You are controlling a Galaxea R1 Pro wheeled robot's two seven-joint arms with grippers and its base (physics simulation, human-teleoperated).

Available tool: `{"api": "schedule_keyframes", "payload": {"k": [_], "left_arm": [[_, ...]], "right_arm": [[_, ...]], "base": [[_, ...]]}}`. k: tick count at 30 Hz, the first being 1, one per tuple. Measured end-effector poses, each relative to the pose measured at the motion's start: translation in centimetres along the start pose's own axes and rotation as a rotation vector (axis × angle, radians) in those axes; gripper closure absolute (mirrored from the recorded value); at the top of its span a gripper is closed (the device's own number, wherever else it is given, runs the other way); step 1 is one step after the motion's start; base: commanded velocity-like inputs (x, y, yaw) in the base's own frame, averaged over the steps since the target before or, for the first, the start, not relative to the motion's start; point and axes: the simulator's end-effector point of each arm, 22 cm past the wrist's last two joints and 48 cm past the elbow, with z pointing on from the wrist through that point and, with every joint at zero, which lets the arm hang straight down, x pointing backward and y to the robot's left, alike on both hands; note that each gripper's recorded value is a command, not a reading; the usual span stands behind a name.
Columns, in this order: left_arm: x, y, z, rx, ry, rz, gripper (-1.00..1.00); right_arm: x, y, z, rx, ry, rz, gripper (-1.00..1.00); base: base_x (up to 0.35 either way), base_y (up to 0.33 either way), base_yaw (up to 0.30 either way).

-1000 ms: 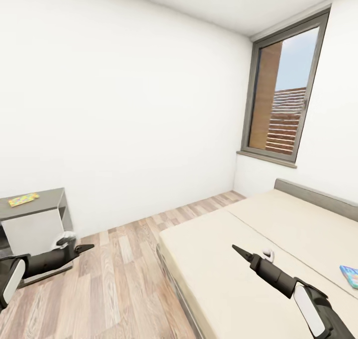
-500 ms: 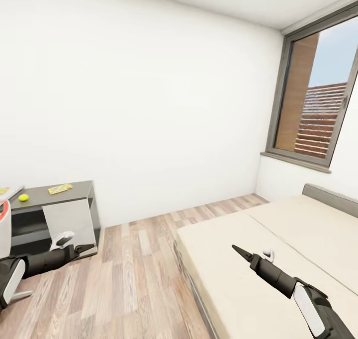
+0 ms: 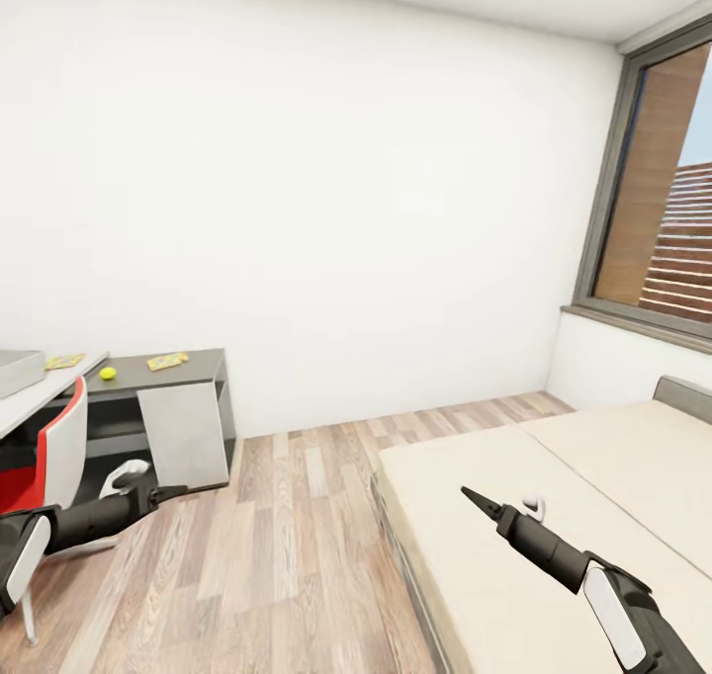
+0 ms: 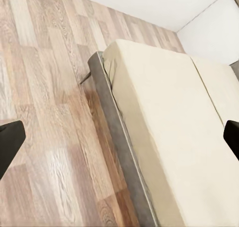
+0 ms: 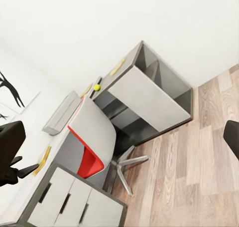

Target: Put all the toys in the child's room - the three board games (two on the bed and one on the table), the two jigsaw puzzles on the table, and the tennis ball on the table - inside the toy box on the table in the child's room.

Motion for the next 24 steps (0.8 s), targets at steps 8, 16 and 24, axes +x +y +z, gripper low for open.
{"api": "schedule_keyframes", "payload": {"k": [8,16,24], "left_arm": [[0.02,0.01,0.04,0.0,0.0,0.0,-1.0],[-0.07,0.07,-0.09,0.0,-0.001,0.0,-1.0],[-0.03,0.01,-0.01,0.001,0.0,-0.001,-1.0]], "right_arm": [[0.02,-0.02,0.01,0.0,0.0,0.001,-1.0],[0.01,0.0,0.01,-0.001,0.0,0.0,-1.0],[0.02,0.0,0.01,-0.001,0.0,0.0,-1.0]], "base": [[-0.064,-0.019,0.042],[-0.078,-0.003,0.141],[-0.075,0.0,0.03]]}}
